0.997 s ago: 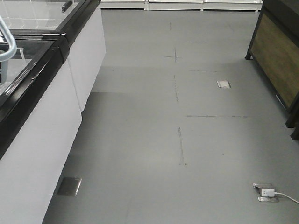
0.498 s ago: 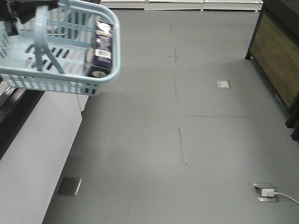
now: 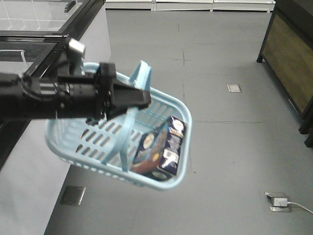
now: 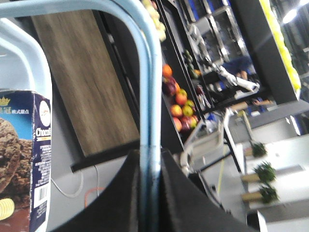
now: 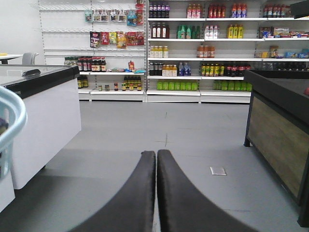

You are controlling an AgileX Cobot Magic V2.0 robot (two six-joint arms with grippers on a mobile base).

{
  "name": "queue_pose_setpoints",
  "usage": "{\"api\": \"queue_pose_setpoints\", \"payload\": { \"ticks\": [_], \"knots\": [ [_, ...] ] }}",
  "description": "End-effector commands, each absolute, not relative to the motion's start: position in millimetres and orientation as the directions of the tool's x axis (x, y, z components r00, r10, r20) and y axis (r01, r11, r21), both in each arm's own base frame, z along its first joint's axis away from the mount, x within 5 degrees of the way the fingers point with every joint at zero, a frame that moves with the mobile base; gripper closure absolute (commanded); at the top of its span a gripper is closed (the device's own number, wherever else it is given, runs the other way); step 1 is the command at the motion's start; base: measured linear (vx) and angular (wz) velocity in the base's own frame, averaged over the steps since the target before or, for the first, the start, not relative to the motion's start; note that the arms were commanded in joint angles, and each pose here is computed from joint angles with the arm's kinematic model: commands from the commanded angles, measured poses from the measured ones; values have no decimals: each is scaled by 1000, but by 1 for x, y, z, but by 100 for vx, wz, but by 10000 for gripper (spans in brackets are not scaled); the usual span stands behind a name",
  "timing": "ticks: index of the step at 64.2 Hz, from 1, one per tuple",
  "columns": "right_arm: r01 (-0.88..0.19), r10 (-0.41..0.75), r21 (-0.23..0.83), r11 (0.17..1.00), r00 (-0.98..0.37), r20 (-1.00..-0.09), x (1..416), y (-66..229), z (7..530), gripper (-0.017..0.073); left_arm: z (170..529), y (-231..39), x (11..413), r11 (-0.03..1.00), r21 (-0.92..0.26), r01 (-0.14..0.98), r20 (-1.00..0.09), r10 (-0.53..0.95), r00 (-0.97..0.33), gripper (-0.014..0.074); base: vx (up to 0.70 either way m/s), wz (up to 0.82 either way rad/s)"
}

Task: Left arm holds basket, right arm returns cookies
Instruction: 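Lift the basket with the cookie box using the left gripper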

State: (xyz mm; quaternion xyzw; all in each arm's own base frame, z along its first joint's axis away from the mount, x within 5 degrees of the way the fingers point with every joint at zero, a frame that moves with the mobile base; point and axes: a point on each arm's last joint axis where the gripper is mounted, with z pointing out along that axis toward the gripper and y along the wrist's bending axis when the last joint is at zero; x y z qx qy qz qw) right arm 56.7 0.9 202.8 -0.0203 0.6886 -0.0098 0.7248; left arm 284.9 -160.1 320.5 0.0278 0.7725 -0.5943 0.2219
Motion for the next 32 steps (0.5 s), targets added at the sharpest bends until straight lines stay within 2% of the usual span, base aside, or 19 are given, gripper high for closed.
{"api": "queue_pose_setpoints", "payload": {
  "ticks": [1,14,32],
  "knots": [
    [-8,-47,-48,999,133,-990,55,1,209,567,330,-172,258,177,-920,350,-387,-258,-885,601,0,0],
    [-8,-47,-48,999,133,-990,55,1,209,567,273,-183,228,319,-927,197,-279,-235,-931,601,0,0],
    [-8,-47,-48,999,133,-990,55,1,209,567,241,-203,196,426,-890,160,-249,-162,-955,601,0,0]
  ]
}}
